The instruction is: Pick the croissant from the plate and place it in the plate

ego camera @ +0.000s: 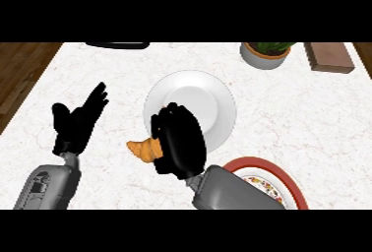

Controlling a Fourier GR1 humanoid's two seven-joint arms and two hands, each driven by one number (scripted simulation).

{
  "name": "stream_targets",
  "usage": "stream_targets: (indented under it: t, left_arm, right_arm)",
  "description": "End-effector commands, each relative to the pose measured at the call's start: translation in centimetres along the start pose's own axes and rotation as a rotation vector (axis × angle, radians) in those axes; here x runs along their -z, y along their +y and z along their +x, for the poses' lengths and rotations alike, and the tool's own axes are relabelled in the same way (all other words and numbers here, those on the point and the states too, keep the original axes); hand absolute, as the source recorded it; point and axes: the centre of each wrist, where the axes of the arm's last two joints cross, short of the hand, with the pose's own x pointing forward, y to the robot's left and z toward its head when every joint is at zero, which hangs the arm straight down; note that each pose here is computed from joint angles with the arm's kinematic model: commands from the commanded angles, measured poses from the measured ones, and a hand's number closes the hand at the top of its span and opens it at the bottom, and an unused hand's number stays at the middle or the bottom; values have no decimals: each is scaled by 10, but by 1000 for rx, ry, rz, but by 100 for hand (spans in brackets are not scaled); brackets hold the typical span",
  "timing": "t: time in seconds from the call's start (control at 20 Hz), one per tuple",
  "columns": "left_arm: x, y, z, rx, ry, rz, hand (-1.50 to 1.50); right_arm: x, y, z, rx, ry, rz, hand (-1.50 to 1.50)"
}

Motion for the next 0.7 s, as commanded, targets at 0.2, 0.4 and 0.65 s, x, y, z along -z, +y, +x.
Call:
stream_targets:
  t: [0.2, 0.4, 0.65]
  left_arm:
    - [-2, -1, -7, 1, -7, 0, 0]
    - [2, 1, 7, 6, -13, 6, 0]
    - [-5, 2, -8, -7, -9, 43, 0]
  right_arm:
    - [22, -15, 35, 79, 221, -241, 150]
    - [23, -7, 33, 125, 300, -248, 150]
    - [56, -10, 21, 75, 363, -282, 150]
